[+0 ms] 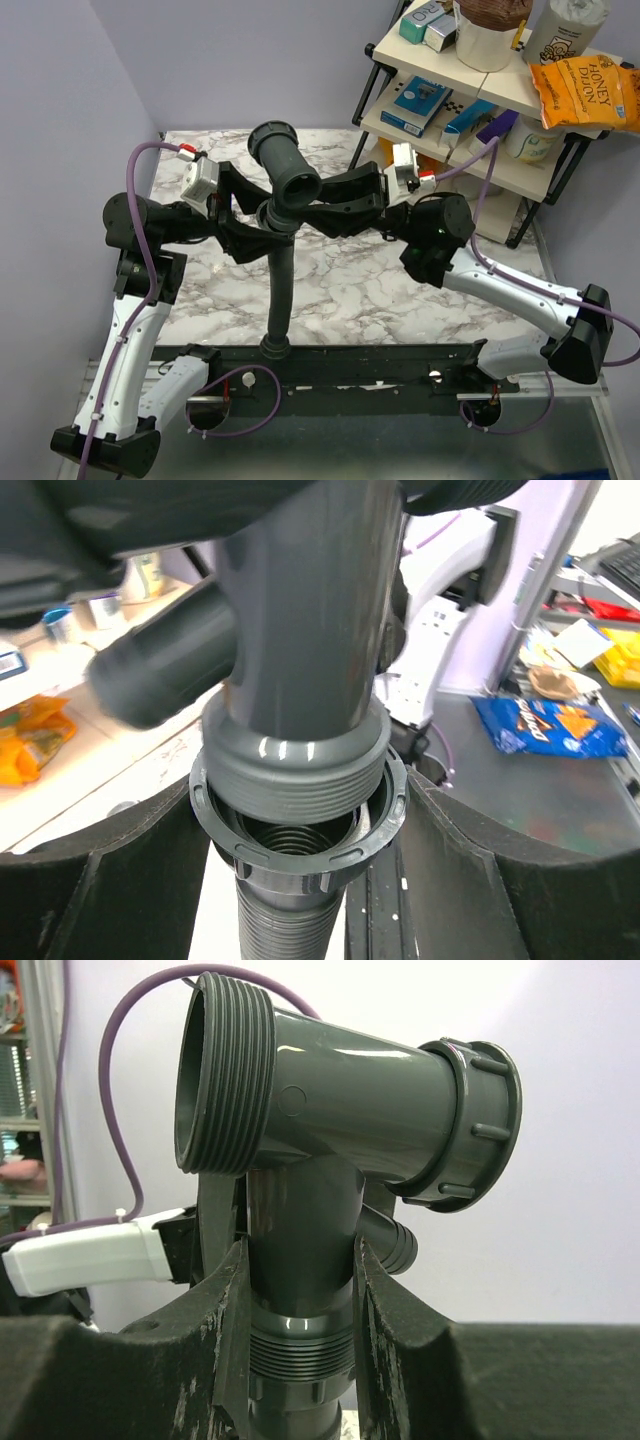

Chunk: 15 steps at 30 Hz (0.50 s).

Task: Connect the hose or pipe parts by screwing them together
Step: Install the adaptor on the pipeline.

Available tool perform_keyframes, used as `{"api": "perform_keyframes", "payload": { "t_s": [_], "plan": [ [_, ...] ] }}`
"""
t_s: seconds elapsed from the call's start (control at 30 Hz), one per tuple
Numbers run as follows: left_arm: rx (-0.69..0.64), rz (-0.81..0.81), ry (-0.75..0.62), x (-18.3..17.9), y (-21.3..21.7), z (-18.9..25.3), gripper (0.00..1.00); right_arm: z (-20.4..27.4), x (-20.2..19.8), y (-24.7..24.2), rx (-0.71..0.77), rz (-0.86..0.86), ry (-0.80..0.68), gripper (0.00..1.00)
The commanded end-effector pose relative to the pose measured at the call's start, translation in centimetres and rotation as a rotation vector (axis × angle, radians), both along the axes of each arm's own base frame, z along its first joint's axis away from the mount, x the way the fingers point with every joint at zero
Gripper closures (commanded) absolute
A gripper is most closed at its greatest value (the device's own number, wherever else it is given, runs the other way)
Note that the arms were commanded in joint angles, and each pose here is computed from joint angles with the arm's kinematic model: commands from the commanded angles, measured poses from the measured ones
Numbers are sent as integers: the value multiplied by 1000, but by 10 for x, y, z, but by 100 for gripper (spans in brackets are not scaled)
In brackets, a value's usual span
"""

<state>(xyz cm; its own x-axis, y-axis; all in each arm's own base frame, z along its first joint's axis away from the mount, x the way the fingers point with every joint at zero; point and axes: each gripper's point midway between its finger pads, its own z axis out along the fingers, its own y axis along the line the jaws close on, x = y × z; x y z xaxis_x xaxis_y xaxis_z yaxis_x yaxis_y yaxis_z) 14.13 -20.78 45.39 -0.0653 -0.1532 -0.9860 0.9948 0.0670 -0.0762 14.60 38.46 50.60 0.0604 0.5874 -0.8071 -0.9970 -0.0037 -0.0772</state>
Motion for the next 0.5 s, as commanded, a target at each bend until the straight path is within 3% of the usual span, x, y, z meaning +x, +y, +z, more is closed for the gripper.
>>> {"api": "perform_keyframes", "payload": {
  "t_s": [0.0, 0.3, 0.47],
  "plan": [
    [-85, 144, -150, 5, 10, 39, 100, -26, 9, 3, -54, -42, 65, 99],
    [-65, 119, -145, 2, 9, 36, 100, -28, 17, -3, -64, -112, 64, 99],
    [13, 76, -107, 1, 7, 7, 100, 0, 13, -10, -15, -118, 29, 99]
  ]
}}
